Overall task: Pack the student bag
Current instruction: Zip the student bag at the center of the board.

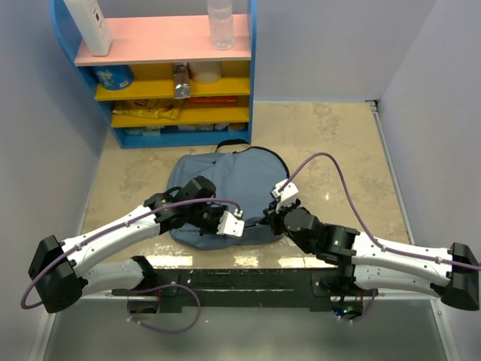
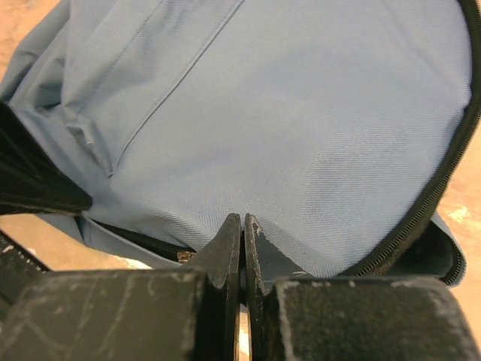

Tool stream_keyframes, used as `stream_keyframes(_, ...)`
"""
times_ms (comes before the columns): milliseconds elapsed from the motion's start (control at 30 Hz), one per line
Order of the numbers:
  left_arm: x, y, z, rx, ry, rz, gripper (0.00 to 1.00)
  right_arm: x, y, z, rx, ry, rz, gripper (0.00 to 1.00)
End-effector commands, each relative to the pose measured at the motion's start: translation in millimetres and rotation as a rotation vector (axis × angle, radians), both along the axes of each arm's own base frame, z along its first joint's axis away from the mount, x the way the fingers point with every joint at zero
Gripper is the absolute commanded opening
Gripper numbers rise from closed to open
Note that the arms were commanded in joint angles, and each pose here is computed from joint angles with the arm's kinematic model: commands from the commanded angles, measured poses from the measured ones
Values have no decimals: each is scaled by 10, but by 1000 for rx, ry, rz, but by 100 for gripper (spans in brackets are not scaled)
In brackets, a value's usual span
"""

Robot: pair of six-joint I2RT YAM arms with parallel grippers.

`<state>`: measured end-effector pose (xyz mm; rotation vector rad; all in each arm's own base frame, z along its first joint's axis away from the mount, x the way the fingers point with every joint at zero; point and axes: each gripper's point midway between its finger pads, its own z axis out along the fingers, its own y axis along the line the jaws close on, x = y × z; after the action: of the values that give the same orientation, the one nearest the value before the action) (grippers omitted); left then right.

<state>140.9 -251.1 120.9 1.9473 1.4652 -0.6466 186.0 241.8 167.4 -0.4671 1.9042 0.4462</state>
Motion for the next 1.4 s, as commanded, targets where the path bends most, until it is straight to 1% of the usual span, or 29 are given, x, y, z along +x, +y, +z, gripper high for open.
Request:
stream_keyframes(0,-305,387,-260,154,103,-12,0,318,-299,418,23,-116,-225,0)
stream_keyframes(67,-342,442,-276,169,105,-20,0,351,-338,468,29,-129,-254,0)
stream_keyframes(200,-405,534,-298,196,112,-35,0,405,-328,635,42,-169,-254,0)
stream_keyframes(333,-417,679,-347,245,87,-29,0,417,-96,831,66,-219,-156,0)
stream_keyframes(367,-394,712,-347,257,67,-28,0,452,-19,867,50,-227,-147,0)
stream_keyframes(433,-396,817,-329,282,38,-20,0,519,-9,905,18,-247,-172,0)
stream_keyframes(467,-397,867,-336,296,24,-21,0,567,6,902,-24,-264,-179,0)
stream_keyframes(500,-401,916,-311,295,0,-20,0,612,-4,928,-30,-274,-195,0)
stream_keyframes(533,-429,1040,-367,338,-2,-10,0,662,-31,922,-46,-275,-217,0)
stream_keyframes(600,-441,1164,-356,357,-33,4,0,772,-102,905,-61,-264,-253,0)
stream_keyframes(633,-396,1256,-309,373,-45,38,0,792,-118,904,-57,-259,-257,0)
stream_keyframes(667,-361,1318,-273,383,-86,8,0,809,-151,888,-55,-253,-271,0)
stream_keyframes(700,-323,1381,-234,388,-119,22,0,824,-204,882,-57,-249,-287,0)
stream_keyframes(733,-279,1507,-226,431,-142,46,0,822,-229,898,-50,-251,-294,0)
stream_keyframes(767,-261,1566,-220,455,-167,25,0,821,-267,869,-51,-251,-302,0)
stream_keyframes(833,-215,1679,-170,491,-194,36,0,842,-347,903,-40,-260,-340,0)
stream_keyframes(900,-169,1693,-90,487,-220,31,0,889,-407,902,-42,-258,-372,0)
stream_keyframes(967,-128,1646,-20,458,-218,66,0,914,-377,893,-37,-258,-363,0)
stream_keyframes(1000,-75,1560,96,427,-217,82,5,911,-342,889,-31,-255,-351,0)
stream_keyframes(1033,-83,1452,176,380,-191,82,30,908,-316,891,-25,-252,-337,0)
stream_keyframes(1067,-66,1370,218,370,-137,109,49,877,-234,885,4,-235,-295,0)
stream_keyframes(1100,32,1217,488,299,-158,135,66,854,-193,880,20,-226,-273,0)
stream_keyframes(1133,29,1083,610,243,-118,143,99,837,-165,865,29,-219,-254,0)
stream_keyframes(1167,66,960,678,222,-85,132,100,775,-109,844,59,-193,-215,0)
stream_keyframes(1200,156,803,963,148,-112,135,100,711,-23,824,85,-170,-161,0)
stream_keyframes(1233,151,665,1078,94,-73,136,100,657,1,758,97,-147,-138,0)
stream_keyframes(1267,205,529,1082,95,-29,129,100,584,23,733,124,-121,-124,0)
stream_keyframes(1300,222,327,1286,41,-48,100,100,538,29,718,138,-106,-116,0)
stream_keyframes(1367,251,67,1261,45,8,117,100,441,43,614,162,-72,-95,0)
